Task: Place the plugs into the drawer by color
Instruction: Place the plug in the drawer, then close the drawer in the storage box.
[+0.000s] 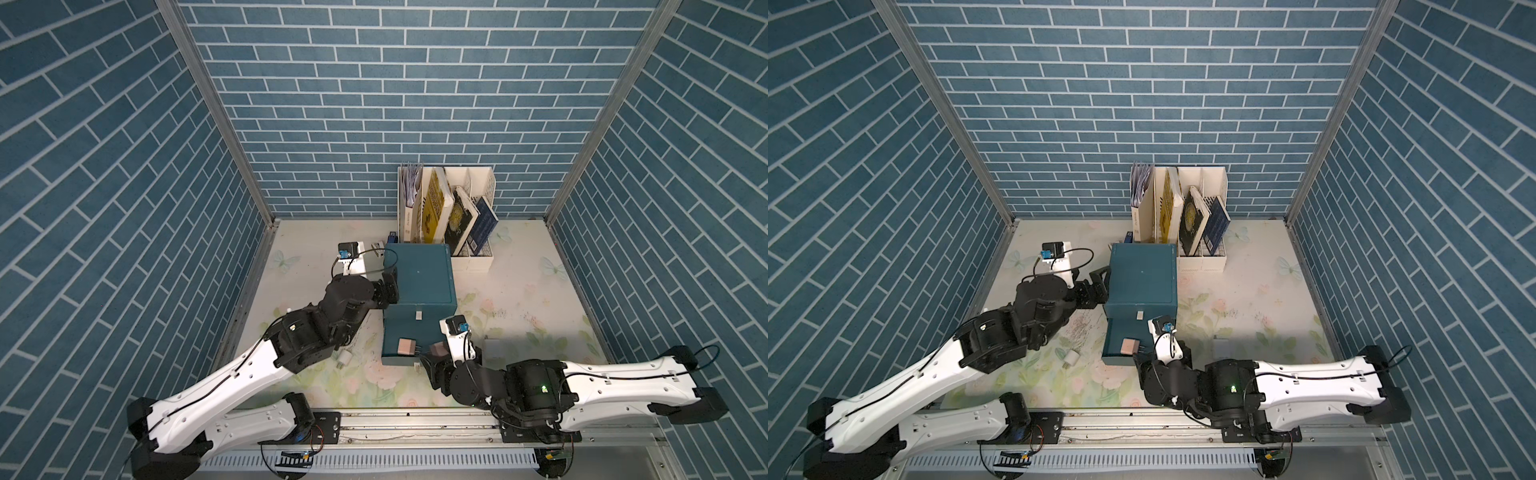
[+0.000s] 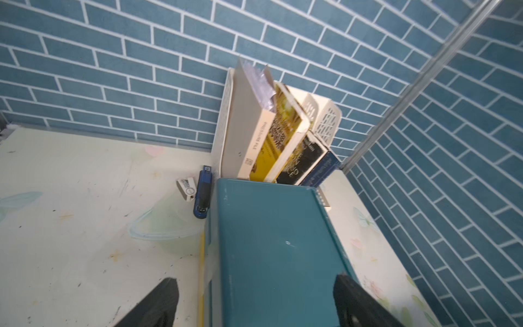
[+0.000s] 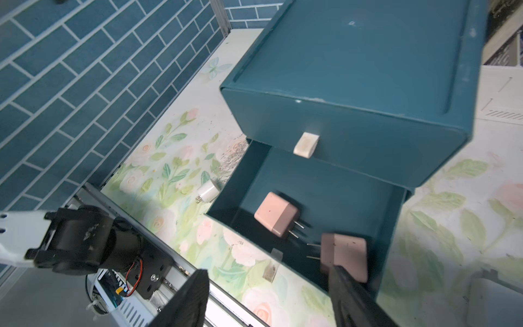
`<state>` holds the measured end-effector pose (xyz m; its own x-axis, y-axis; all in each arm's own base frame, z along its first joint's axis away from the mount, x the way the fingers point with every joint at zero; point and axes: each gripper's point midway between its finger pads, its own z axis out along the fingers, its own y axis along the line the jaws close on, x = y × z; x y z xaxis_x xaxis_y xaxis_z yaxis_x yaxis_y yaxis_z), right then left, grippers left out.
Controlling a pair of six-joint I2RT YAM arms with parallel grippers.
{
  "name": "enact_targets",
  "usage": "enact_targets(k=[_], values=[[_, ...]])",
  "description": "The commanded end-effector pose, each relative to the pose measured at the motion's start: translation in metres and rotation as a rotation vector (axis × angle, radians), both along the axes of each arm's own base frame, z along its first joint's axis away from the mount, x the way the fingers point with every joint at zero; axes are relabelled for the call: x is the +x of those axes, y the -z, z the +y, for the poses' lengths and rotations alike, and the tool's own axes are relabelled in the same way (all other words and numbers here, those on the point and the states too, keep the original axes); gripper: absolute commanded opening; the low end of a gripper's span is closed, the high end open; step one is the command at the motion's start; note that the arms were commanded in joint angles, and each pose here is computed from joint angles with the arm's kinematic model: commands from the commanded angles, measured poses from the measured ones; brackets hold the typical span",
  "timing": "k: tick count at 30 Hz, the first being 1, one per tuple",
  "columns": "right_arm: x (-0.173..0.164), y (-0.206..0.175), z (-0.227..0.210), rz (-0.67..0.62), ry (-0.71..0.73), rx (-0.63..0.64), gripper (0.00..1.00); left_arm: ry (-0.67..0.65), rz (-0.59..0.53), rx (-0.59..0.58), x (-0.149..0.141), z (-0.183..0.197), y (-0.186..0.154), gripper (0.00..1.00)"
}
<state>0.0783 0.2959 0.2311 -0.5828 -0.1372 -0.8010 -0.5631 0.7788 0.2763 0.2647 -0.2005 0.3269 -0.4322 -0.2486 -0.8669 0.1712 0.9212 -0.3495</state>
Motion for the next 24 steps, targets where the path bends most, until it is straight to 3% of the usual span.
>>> enact_targets(k=[1,8,15,24], values=[[-0.009,0.018,0.001,0.011,0.034,0.003,0.68,0.061,0.163,0.054,0.005,-0.006,0.053,0.86],[-0.046,0.046,0.009,0.048,-0.008,-0.02,0.68,0.083,0.2,0.069,0.013,-0.015,0.077,0.85],[-0.067,0.081,0.016,0.168,-0.039,0.021,0.69,0.109,0.231,0.062,0.022,-0.021,0.094,0.8],[-0.032,0.1,0.024,0.198,0.059,0.042,0.71,0.133,0.263,0.062,0.021,-0.023,0.109,0.62]])
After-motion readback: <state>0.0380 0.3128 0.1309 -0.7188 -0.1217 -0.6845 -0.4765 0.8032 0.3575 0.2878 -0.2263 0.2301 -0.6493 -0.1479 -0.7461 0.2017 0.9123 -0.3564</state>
